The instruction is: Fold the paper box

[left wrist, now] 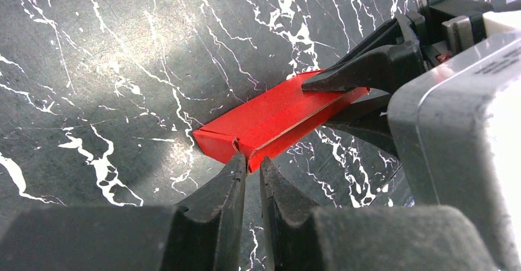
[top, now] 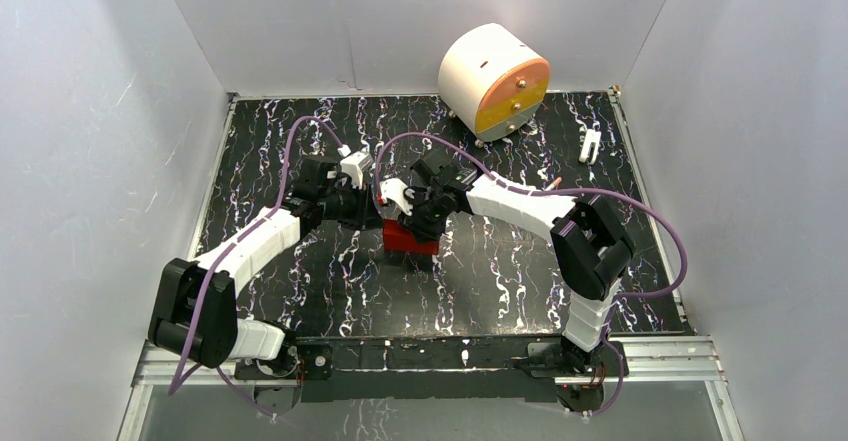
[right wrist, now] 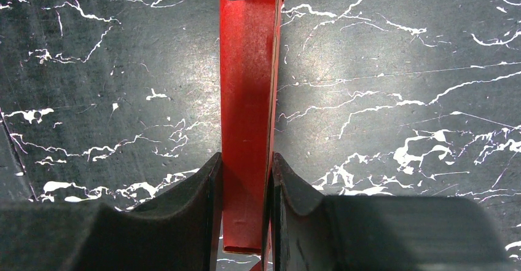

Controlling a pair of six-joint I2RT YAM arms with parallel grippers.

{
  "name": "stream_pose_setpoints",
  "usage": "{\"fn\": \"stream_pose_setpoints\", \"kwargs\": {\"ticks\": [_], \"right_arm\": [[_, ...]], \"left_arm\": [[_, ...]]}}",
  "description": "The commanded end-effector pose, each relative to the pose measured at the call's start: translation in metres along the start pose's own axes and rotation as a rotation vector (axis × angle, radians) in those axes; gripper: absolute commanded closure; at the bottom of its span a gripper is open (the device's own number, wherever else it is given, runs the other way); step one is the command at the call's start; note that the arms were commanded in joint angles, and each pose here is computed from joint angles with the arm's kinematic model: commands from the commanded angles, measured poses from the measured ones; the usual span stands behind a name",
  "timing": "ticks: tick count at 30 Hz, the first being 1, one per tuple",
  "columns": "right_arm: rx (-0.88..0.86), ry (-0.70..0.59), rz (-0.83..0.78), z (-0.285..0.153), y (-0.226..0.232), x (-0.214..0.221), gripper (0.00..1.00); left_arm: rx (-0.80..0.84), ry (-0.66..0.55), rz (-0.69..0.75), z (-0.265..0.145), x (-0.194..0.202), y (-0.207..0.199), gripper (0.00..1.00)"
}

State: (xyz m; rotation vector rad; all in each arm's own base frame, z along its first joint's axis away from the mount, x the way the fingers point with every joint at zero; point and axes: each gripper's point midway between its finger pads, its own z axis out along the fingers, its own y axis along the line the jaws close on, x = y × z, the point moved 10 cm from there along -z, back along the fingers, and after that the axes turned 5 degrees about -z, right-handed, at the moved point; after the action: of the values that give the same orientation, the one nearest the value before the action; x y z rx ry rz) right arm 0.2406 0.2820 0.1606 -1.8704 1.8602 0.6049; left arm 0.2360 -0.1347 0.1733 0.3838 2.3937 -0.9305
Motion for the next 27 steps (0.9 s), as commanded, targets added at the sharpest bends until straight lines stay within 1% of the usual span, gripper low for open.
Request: {"fn": "stream_pose_setpoints", "kwargs": {"ticks": [1, 8, 15, 17, 27], "right_arm": [[0.016, -0.031, -0.001, 0.003, -0.002, -0.011, 0.97], [0.043, -0.024, 0.003, 0.005, -0.002, -0.011, 0.97], [0.046, -0.024, 0.000, 0.006, -0.001, -0.012, 0.97], [0.044, -0.022, 0.001, 0.006, 0.000, -0.011, 0.97], [0.054, -0.015, 0.000, 0.006, 0.000, -0.010, 0.97]], "left_arm": [[0.017, -0.047, -0.045, -0.005, -0.013, -0.015, 0.87], [-0.061, -0.084, -0.118, -0.001, -0.010, -0.021, 0.91], [-0.175, -0.092, -0.120, 0.007, -0.001, -0.018, 0.97], [-0.205, -0.102, -0.108, 0.007, 0.000, -0.018, 1.00], [-0.328, -0.113, -0.010, 0.010, 0.005, -0.025, 1.00]]}}
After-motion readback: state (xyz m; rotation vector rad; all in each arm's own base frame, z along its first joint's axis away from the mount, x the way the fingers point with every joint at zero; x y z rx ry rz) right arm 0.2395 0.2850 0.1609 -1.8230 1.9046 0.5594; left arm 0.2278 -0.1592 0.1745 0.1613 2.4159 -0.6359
